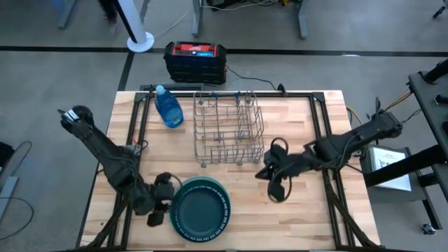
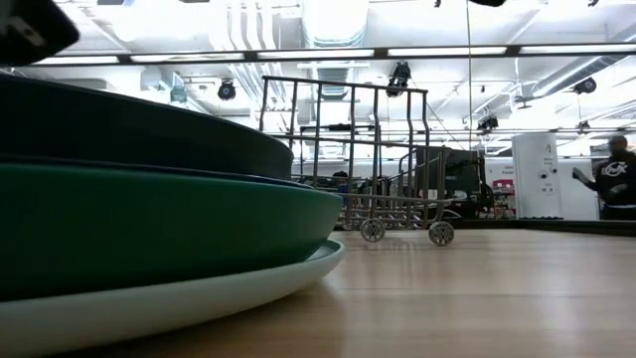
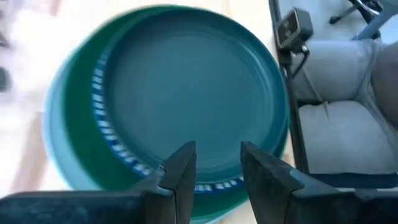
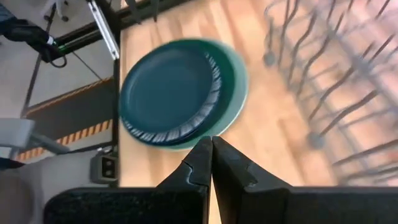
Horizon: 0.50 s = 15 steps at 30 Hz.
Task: Sort dishes
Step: Put the blue plate into the gray dishwasher rack
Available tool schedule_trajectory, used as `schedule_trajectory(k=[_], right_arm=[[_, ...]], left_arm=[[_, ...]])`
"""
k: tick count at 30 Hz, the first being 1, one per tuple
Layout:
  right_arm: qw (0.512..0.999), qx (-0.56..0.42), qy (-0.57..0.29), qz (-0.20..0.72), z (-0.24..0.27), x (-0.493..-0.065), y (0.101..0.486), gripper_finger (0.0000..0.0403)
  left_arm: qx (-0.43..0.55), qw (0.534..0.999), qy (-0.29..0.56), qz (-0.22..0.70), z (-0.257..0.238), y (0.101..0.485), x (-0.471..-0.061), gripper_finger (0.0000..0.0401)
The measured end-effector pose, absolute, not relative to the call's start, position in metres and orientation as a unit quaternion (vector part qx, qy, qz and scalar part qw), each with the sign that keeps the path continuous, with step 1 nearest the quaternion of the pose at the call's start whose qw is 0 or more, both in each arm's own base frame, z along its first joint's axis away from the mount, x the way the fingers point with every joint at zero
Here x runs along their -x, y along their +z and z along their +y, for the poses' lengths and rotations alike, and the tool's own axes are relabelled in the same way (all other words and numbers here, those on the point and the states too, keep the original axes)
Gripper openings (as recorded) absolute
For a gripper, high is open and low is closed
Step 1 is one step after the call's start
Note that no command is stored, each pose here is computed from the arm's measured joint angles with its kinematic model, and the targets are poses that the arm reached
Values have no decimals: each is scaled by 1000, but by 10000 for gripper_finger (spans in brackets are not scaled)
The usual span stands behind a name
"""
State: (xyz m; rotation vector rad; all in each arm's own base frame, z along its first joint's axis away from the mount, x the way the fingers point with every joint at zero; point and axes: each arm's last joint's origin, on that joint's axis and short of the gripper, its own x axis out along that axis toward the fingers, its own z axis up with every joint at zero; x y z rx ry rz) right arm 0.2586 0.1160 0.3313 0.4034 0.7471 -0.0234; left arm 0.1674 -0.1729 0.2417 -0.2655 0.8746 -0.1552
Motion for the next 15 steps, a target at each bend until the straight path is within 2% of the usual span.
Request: schedule_trajectory(k=[9,15], right_arm=[[865,-264,-40,424,154,-270,299,2],[856,-287,-62,426,175,-298,262,2]], left_arm=[[132,878,-59,455,-204,212,-163,115],[127,868,-37,479,-214,193,-162,115]])
